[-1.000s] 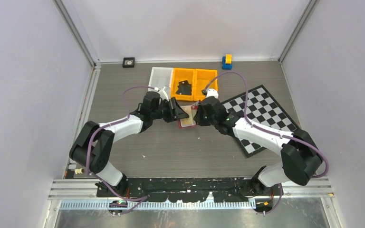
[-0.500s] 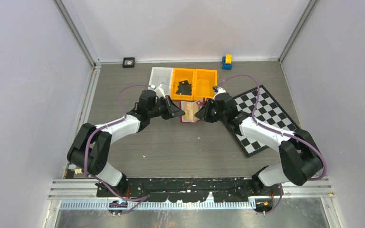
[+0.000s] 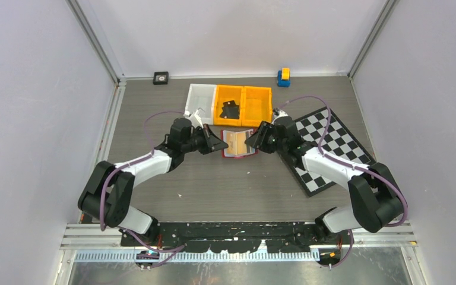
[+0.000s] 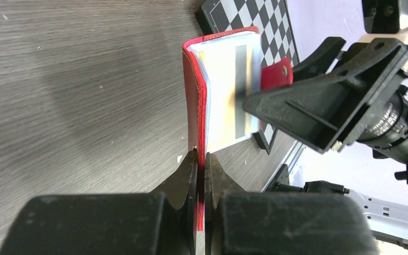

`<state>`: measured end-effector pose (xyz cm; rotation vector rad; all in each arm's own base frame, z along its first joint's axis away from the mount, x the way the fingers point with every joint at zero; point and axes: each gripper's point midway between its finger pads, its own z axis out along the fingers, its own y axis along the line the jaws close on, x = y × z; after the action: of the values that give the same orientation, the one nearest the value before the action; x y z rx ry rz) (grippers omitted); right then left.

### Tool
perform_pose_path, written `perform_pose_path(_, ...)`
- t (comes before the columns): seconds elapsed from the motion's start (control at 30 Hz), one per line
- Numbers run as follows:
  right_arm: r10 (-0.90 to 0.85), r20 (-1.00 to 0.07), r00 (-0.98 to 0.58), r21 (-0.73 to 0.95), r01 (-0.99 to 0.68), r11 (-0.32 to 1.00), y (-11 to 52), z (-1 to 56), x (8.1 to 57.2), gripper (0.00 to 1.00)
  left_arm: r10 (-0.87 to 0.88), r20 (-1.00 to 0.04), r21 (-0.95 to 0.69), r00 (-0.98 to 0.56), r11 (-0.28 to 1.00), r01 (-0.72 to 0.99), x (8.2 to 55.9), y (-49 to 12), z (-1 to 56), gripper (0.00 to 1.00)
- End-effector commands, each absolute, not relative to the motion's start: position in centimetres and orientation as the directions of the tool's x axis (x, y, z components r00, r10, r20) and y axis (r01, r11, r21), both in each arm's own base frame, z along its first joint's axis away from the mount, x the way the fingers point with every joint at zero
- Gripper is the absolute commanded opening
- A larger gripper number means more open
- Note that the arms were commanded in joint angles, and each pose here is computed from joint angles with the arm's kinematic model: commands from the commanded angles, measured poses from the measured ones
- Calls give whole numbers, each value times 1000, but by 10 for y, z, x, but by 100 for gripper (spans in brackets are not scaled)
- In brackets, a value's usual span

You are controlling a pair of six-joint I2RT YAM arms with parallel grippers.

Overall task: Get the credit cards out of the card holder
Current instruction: Remove the credit card from the card holder.

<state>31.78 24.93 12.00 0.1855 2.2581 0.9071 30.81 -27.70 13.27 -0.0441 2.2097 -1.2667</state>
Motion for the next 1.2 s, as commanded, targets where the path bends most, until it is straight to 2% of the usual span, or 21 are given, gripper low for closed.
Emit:
perform_pose_path(0.0, 465, -571, -677, 701, -108, 705, 236, 147, 331, 51, -359, -572, -773, -737, 537, 338, 314, -269, 173, 0)
perform_pose_path(0.07, 482, -577, -659, 703, -100, 704, 231, 150, 331, 56, -360, -574, -772, -736, 538, 338, 314, -268, 174, 0)
perform_pose_path(0.2, 506, -605, -615, 697, -101, 710, 221, 161, 329, 58, -361, -559, -782, -746, 528, 331, 313, -270, 172, 0)
perform_pose_path(0.43, 524, -680, -514, 673, -153, 724, 202, 196, 320, 56, -345, -561, -773, -752, 542, 328, 308, -267, 165, 0)
perform_pose_path(0.53, 516, -688, -511, 686, -225, 692, 209, 207, 314, 53, -349, -555, -781, -756, 531, 329, 303, -266, 166, 0)
perform_pose_path(0.77, 465, -634, -618, 752, -352, 558, 250, 209, 307, 45, -370, -542, -800, -755, 502, 329, 300, -267, 171, 0)
perform_pose_path(1.17, 386, -495, -779, 827, -286, 483, 284, 169, 317, 35, -374, -495, -851, -785, 392, 350, 298, -282, 177, 0)
